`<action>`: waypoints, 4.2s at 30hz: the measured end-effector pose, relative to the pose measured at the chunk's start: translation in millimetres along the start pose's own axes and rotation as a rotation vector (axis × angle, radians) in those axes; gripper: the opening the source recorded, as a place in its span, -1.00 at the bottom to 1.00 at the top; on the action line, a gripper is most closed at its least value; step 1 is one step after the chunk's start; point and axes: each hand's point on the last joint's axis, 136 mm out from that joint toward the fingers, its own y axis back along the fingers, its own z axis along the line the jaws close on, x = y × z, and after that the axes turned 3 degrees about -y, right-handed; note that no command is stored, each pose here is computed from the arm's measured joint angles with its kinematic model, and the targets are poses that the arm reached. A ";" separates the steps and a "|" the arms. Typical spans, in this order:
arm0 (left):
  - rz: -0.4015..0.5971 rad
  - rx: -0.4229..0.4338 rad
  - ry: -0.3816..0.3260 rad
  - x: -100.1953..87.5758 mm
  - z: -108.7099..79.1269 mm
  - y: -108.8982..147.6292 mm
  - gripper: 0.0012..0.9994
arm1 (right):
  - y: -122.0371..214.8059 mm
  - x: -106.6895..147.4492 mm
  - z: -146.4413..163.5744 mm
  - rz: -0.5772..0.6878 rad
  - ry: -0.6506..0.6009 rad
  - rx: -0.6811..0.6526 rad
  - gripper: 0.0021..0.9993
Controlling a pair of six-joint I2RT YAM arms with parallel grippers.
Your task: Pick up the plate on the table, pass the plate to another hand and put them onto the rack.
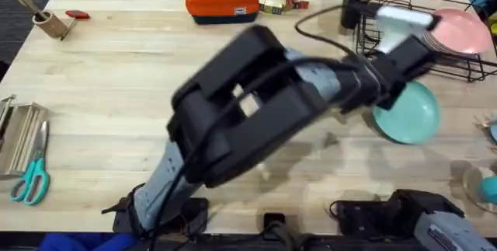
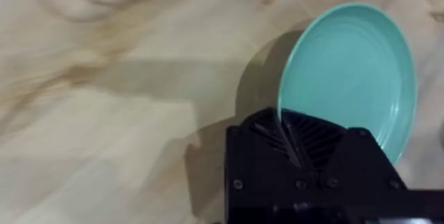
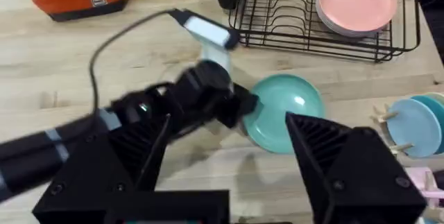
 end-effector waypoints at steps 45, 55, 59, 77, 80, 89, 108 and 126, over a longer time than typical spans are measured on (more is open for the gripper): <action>0.097 -0.235 -0.092 -44.9 88.5 163.5 -0.92 | 0.1 -6.2 0.4 -0.025 0.002 -0.002 0.99; 0.133 -0.278 -0.111 -40.2 104.6 178.5 -0.92 | 0.1 -6.2 0.4 -0.025 0.002 -0.002 0.99; 0.138 -0.317 -0.070 -43.5 130.9 189.4 -0.92 | 0.1 -6.2 0.4 -0.025 0.002 -0.002 0.99; -0.006 -0.385 -0.012 -30.1 180.4 254.3 -0.92 | 0.1 -6.3 0.4 -0.025 -0.002 -0.002 0.99; -0.023 -0.387 -0.014 -18.5 183.2 258.4 -0.92 | 0.1 -6.3 0.5 -0.026 -0.006 -0.002 0.99; -0.126 -0.432 0.021 0.7 200.3 301.5 -0.92 | 0.1 -6.3 0.5 -0.025 -0.021 -0.002 0.99; -0.199 -0.540 0.038 36.2 211.3 355.6 -0.92 | -5.4 9.1 21.1 0.073 -0.066 -0.123 0.99; -0.326 -0.501 0.341 36.3 242.0 392.0 -0.92 | -73.0 6.0 92.9 0.353 0.080 -0.474 0.99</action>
